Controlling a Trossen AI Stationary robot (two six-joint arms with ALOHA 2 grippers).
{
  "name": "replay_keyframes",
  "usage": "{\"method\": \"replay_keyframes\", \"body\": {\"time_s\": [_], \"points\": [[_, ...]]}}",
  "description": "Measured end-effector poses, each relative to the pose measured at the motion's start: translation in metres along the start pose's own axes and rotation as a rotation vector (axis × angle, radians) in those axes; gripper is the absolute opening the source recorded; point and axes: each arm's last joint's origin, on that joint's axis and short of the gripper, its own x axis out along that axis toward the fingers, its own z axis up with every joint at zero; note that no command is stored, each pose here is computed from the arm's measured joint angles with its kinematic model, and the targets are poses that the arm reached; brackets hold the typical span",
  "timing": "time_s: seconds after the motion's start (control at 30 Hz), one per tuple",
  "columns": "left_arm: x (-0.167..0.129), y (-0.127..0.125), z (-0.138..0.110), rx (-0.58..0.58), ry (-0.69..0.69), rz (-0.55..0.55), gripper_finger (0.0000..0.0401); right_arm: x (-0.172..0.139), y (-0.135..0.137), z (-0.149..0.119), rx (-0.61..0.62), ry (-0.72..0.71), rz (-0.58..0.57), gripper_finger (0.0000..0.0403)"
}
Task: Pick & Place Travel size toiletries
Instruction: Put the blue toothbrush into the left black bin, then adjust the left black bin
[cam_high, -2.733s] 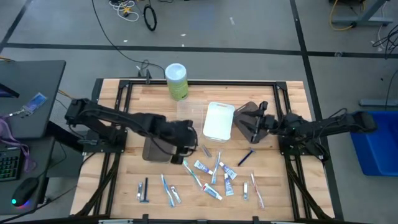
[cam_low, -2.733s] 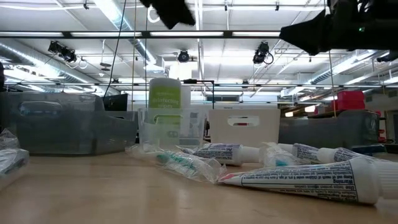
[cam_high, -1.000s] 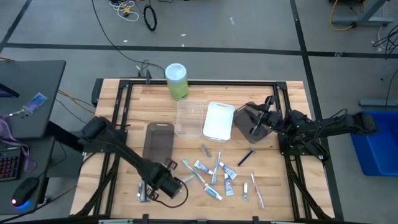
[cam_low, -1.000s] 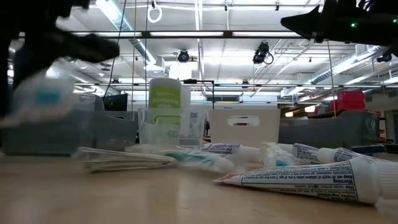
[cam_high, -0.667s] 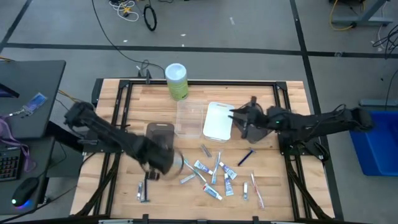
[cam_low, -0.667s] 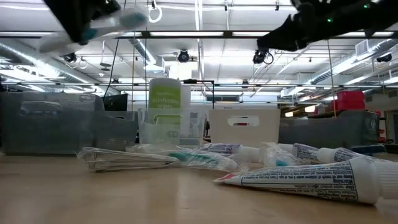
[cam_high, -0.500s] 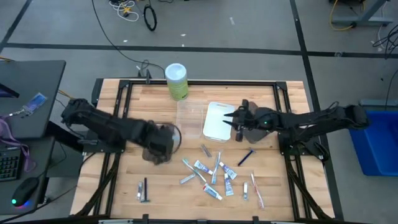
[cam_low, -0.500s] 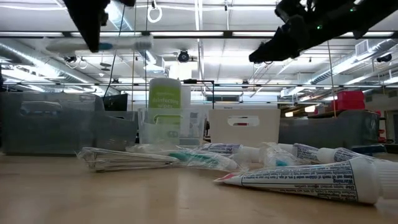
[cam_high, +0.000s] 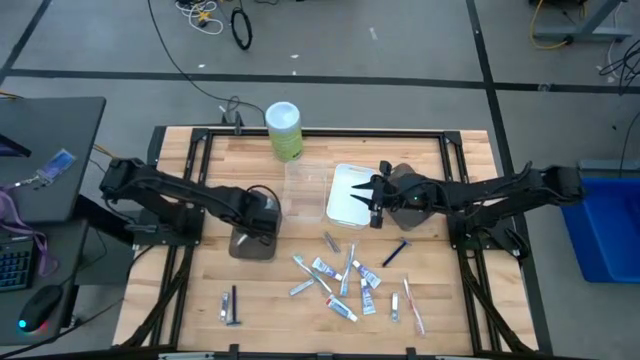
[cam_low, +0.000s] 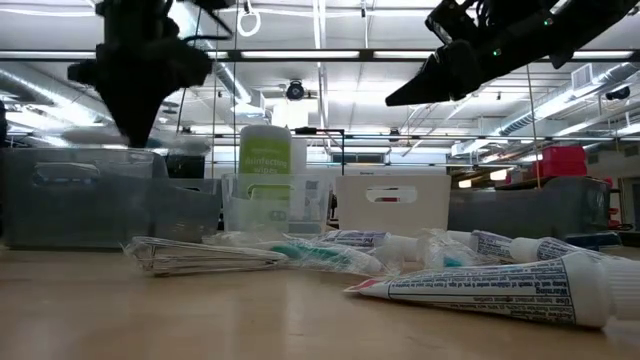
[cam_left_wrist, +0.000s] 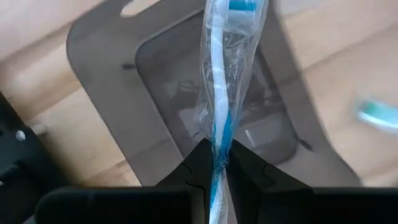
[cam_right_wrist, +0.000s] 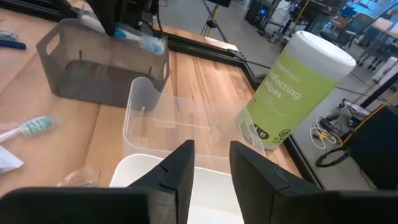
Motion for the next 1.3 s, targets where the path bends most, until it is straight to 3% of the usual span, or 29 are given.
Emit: {"method": "replay_keyframes", "body": {"time_s": [0.23,0.53,0.7,0.83,1.0,1.3], "points": [[0.031,0.005,-0.002,-0.018,-0.007,-0.011,0.0061,0.0,0.0,0.0,0.0,0.0,0.0,0.0111],[0.034,0.01,0.009,0.031,-0.014,0.0,0.0121,0.0,0.0,0.0,0.0,0.0,0.001,0.0121],[0.034,0.005,0.012,0.057,-0.044,-0.049,0.0142,0.0,0.0,0.0,0.0,0.0,0.001,0.012],[0.034,0.0,0.015,0.063,-0.092,-0.096,0.0145,0.0,0.0,0.0,0.0,-0.001,0.001,0.0112],[0.034,0.001,0.019,0.072,-0.159,-0.066,0.0136,0.0,0.0,0.0,0.0,0.0,0.001,0.0106],[0.038,0.014,0.039,-0.131,-0.165,-0.029,0.011,0.0,0.0,0.0,0.0,0.0,0.001,0.0108]]}}
